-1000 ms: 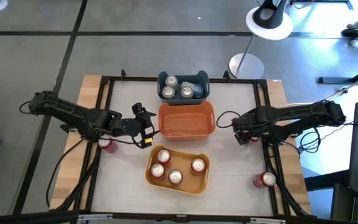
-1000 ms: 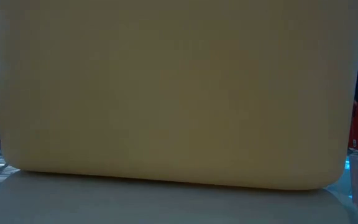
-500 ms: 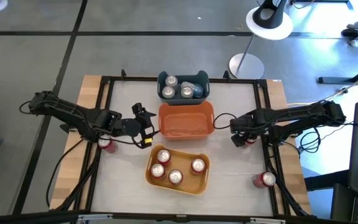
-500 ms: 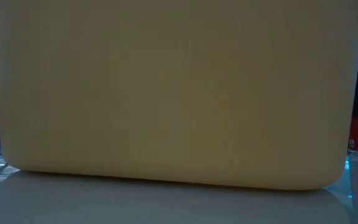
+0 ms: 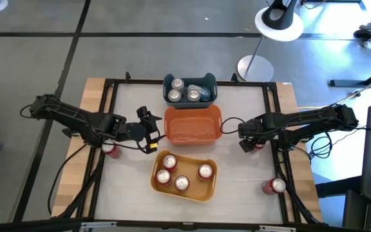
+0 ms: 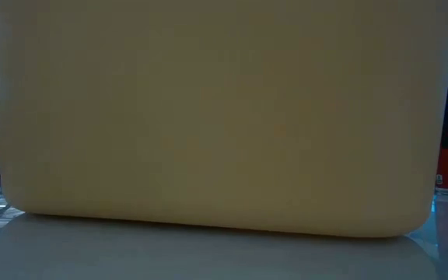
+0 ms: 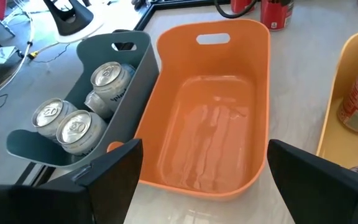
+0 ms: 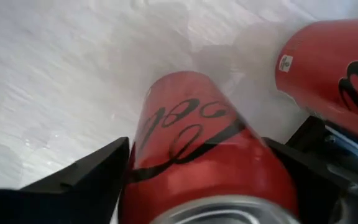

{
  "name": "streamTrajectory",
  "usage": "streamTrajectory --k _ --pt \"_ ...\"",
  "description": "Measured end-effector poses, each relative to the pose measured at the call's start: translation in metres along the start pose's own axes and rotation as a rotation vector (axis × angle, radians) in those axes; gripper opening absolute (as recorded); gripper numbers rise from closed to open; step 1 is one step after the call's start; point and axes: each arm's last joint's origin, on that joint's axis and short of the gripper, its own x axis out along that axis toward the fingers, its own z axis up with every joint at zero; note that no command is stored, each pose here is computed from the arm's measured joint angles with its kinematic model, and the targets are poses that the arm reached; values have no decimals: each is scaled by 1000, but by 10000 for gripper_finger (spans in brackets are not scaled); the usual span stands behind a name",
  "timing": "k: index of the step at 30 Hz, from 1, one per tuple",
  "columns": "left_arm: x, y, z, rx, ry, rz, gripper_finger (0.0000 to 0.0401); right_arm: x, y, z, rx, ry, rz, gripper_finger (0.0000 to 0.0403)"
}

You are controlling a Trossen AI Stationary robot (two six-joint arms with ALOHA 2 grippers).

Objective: Sort soda cans
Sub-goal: Put the middle right red soda can into the orange bin

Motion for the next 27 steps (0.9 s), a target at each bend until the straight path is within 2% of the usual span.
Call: streamTrajectory --k 4,12,17,27 --pt "0 0 0 5 1 0 331 -1 0 0 -18 -9 -1 283" --pt "1 0 -2 4 1 1 331 -9 6 4 -79 -70 32 283" --pt "3 2 -3 5 13 12 331 -43 18 10 -118 -188 101 283" --pt "2 1 -3 9 12 8 331 -140 27 15 -171 -497 265 283"
